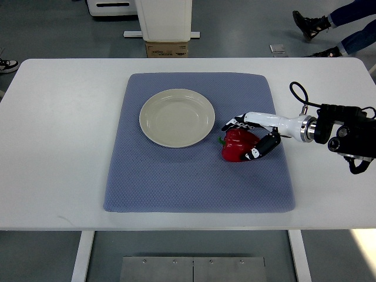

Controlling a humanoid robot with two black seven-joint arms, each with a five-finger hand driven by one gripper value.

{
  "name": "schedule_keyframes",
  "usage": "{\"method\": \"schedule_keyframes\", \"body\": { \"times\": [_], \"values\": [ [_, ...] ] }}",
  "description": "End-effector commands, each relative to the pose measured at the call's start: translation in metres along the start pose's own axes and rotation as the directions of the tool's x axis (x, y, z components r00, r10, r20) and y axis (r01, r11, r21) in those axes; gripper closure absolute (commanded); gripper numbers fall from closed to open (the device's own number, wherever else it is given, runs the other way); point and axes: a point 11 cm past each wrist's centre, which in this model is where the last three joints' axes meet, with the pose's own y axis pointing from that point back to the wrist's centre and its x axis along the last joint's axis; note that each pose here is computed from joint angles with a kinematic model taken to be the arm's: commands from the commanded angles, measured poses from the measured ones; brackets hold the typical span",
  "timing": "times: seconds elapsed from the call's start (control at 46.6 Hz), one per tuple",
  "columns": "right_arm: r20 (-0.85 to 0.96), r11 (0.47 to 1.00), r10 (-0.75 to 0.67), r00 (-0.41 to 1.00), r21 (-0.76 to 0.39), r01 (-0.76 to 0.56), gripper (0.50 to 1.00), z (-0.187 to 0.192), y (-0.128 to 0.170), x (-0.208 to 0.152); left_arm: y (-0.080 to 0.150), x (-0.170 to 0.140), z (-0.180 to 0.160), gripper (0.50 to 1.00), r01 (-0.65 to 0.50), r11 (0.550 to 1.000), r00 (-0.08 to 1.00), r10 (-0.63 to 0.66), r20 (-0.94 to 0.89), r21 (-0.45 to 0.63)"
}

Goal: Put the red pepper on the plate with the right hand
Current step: 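Lower the right hand and close its fingers around the red pepper, then carry the pepper with the right hand onto the cream plate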

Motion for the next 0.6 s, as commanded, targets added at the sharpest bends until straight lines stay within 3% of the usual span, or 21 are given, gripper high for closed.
{"method": "schedule_keyframes", "body": {
  "times": [0.0,0.15,0.45,0.579],
  "values": [
    [0.0,1.0,-0.001,1.0,0.001,0.001,0.676,0.0,0.0,0.0,0.0,0.0,0.0,0.5,0.0,1.0,1.0,0.0,0.0,0.0],
    [0.0,1.0,-0.001,1.0,0.001,0.001,0.722,0.0,0.0,0.0,0.0,0.0,0.0,0.5,0.0,1.0,1.0,0.0,0.0,0.0],
    [-0.003,1.0,0.014,1.0,-0.005,-0.014,1.0,0.001,0.0,0.005,0.0,0.0,0.0,0.5,0.0,1.0,1.0,0.0,0.0,0.0],
    [-0.004,0.999,0.033,0.999,0.0,-0.033,1.0,-0.002,0.001,0.012,0.0,0.0,-0.001,0.5,0.0,1.0,1.0,0.0,0.0,0.001]
  ]
}}
